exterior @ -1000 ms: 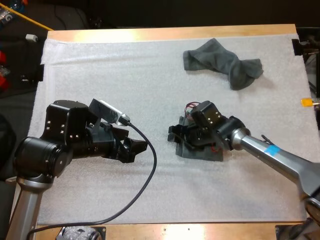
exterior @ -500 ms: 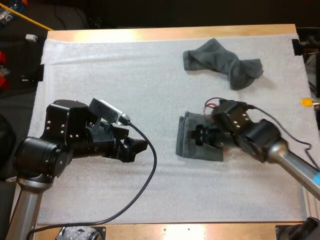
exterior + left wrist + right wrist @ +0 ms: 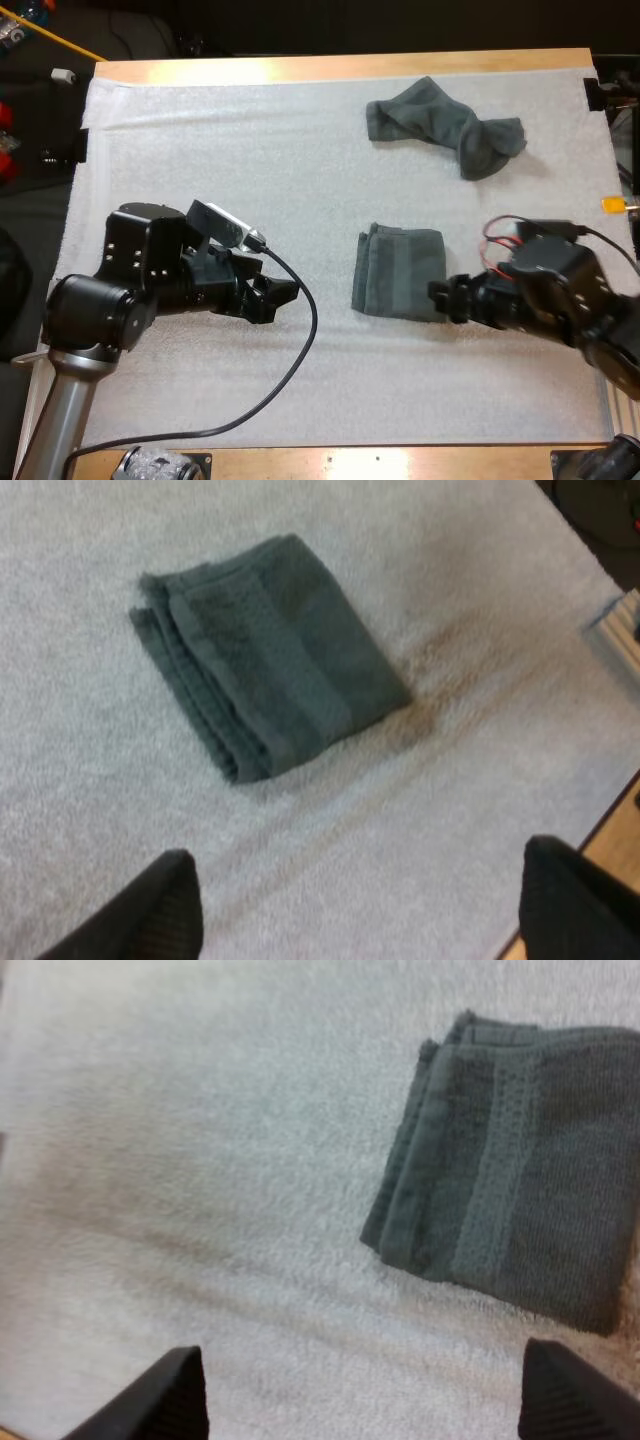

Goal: Pick towel from pile, fold and stack

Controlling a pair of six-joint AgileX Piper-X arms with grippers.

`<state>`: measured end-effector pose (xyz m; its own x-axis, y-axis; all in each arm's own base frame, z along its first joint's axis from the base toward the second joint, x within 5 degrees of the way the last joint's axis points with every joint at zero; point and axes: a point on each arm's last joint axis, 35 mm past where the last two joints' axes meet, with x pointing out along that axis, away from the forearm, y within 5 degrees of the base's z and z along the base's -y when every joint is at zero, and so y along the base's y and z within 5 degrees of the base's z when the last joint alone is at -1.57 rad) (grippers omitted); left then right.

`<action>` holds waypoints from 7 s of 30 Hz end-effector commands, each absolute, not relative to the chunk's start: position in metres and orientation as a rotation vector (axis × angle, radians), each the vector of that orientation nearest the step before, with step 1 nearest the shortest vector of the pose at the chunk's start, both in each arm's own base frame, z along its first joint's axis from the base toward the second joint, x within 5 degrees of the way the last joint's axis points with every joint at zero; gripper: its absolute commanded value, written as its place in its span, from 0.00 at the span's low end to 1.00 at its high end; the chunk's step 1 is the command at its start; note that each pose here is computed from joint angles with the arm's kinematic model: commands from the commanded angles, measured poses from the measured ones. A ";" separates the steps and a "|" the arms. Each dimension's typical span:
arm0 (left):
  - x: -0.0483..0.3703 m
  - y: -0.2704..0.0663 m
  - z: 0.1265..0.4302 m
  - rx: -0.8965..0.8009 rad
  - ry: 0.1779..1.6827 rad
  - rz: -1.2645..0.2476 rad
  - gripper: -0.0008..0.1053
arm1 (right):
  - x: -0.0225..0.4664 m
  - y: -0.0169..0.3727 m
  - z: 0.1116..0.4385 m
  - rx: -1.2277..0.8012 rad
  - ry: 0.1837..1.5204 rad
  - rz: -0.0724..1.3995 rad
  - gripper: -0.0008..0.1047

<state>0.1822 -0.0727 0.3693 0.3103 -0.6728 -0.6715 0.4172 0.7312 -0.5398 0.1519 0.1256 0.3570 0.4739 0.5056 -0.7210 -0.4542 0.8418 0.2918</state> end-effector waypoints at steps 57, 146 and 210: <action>0.319 -0.216 0.140 -0.444 1.590 -0.613 0.63 | 0.099 0.083 0.382 0.067 0.839 0.599 0.61; 0.319 0.064 0.250 -0.374 1.285 0.102 0.59 | 0.097 0.086 0.383 0.100 0.860 0.709 0.61; 0.294 0.048 0.164 -0.301 1.569 0.178 0.59 | 0.097 0.086 0.383 0.111 0.864 0.704 0.61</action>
<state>0.2933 0.0484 0.1610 -0.0062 -0.0970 -0.9953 -0.3078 0.9472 -0.0904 0.0978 0.0865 0.3805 0.4416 0.5934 -0.6730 -0.5047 0.7845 0.3605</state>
